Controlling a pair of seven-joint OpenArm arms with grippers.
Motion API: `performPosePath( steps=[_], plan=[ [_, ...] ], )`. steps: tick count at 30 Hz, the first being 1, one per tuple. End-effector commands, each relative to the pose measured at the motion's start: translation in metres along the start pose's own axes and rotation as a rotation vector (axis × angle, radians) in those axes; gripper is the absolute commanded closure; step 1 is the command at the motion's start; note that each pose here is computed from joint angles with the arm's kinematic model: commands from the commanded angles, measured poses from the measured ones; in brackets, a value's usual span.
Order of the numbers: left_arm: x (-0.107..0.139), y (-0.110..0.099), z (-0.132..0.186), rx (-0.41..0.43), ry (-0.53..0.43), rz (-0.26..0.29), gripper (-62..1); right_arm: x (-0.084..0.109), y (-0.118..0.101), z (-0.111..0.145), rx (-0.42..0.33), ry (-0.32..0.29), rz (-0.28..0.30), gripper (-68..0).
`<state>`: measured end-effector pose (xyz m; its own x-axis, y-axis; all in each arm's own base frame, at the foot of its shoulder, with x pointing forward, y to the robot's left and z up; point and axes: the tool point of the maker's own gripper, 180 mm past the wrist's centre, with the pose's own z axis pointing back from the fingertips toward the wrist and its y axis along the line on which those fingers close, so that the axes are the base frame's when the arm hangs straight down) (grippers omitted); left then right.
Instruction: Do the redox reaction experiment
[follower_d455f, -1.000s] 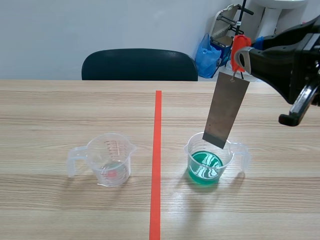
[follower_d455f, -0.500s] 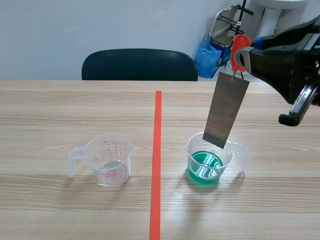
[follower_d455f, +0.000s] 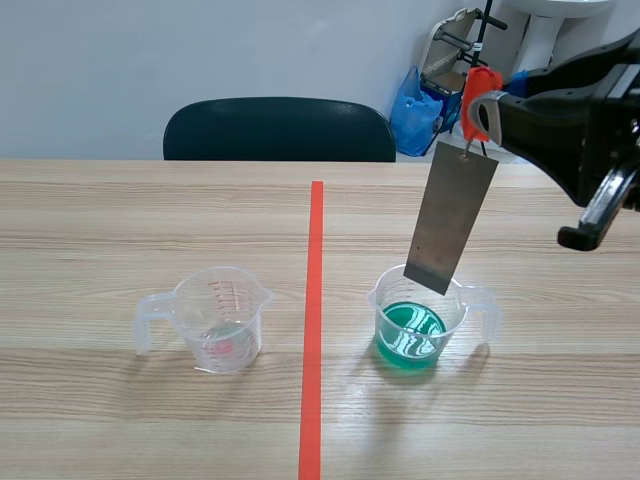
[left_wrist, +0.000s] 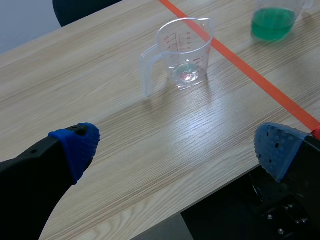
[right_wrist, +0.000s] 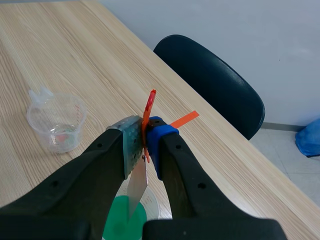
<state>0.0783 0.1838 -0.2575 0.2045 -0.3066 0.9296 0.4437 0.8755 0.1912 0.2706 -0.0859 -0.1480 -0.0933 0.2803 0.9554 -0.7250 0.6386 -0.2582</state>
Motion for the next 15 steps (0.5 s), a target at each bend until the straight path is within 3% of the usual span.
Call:
performPosePath(
  steps=[1, 13, 15],
  plan=[
    [0.008, 0.000, -0.002, 0.001, -0.034, 0.005, -62.3, 0.013, -0.003, -0.001, 0.000, -0.035, 0.022, -0.6],
    [0.018, 0.003, -0.008, -0.054, -0.078, -0.009, -61.8, 0.011, -0.004, 0.000, 0.001, -0.040, 0.016, -0.6],
    [0.020, 0.005, -0.011, -0.082, -0.086, -0.015, -47.4, 0.011, -0.004, 0.000, 0.001, -0.040, 0.015, -0.6]
  ],
)
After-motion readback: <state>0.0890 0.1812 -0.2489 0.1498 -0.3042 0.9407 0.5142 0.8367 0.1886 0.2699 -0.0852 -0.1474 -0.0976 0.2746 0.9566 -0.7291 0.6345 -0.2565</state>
